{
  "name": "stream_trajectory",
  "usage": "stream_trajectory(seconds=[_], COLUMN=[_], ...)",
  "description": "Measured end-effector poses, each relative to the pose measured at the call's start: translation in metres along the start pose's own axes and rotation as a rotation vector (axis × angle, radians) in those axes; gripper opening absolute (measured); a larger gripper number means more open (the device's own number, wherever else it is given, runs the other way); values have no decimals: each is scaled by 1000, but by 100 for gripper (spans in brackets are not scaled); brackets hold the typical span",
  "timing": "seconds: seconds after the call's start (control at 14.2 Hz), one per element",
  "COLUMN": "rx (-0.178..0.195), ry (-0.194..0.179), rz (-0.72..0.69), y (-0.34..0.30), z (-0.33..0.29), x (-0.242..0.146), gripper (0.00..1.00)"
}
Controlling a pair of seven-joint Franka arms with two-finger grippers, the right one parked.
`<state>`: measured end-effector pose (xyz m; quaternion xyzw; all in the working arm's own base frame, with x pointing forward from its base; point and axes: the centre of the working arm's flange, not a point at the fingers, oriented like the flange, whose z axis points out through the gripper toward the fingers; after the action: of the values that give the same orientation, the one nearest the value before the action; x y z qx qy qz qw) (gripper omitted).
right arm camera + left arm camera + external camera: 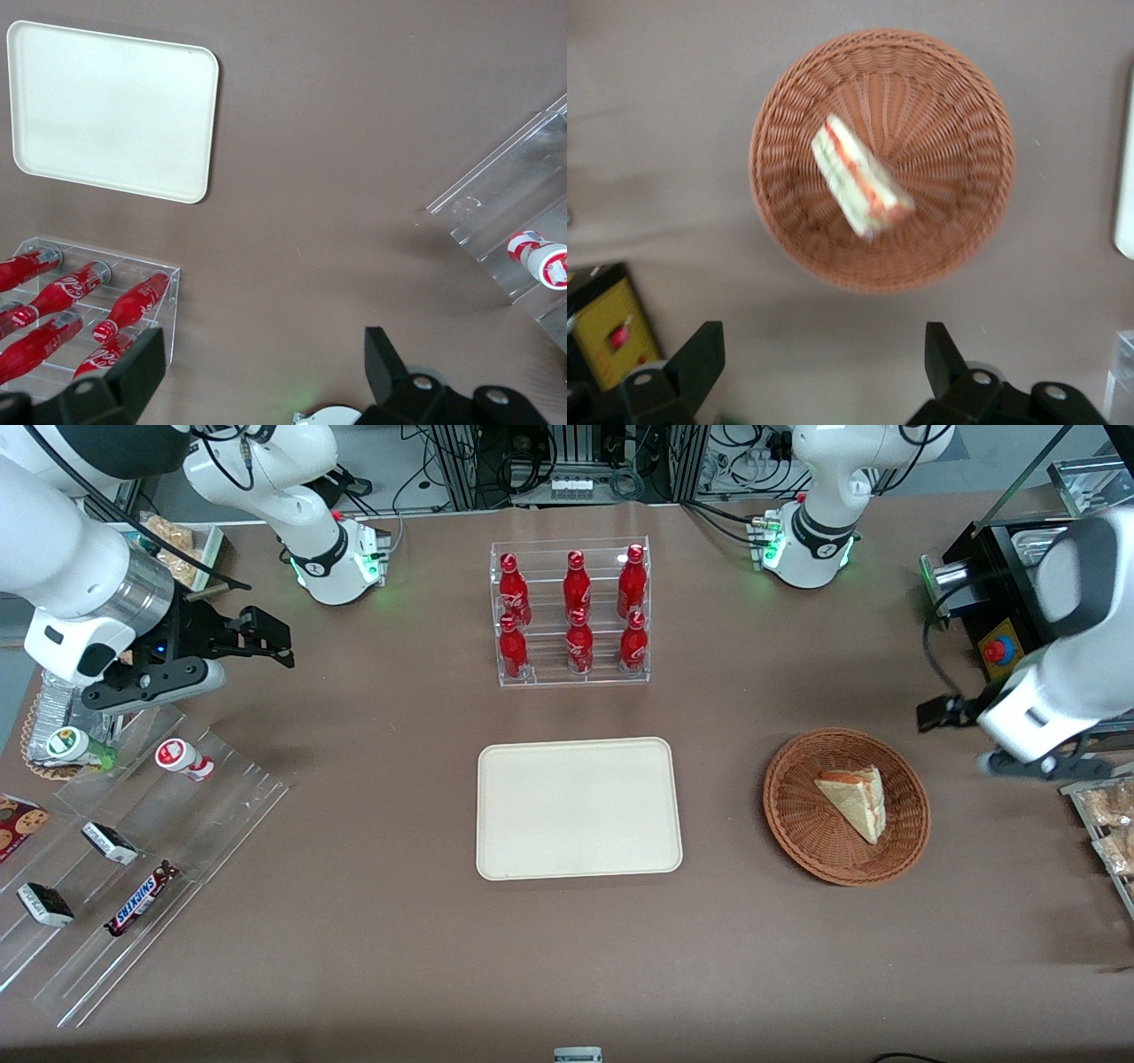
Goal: Place sandwich from basket to tray
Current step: 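Move the left gripper over the wicker basket above the sandwich, then lower the left gripper and close it on the triangular sandwich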
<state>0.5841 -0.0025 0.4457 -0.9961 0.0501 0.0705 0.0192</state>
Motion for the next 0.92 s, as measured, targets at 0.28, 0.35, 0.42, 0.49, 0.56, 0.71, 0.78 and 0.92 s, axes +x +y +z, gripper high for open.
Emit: stream_trajectory(seconds=[0.28, 0.35, 0.42, 0.49, 0.56, 0.71, 0.78, 0.92], rx=[0, -6, -16, -30, -46, -79, -92, -100], ry=[104, 136, 165, 187, 201, 208, 210, 197], rz=[-93, -169, -270, -388, -514, -774, -869, -966], y=[3, 4, 6, 8, 10, 15, 17, 20], z=[100, 116, 129, 138, 147, 159, 167, 185], x=[3, 0, -4, -7, -10, -13, -12, -9], gripper=[100, 100, 100, 100, 100, 100, 100, 96])
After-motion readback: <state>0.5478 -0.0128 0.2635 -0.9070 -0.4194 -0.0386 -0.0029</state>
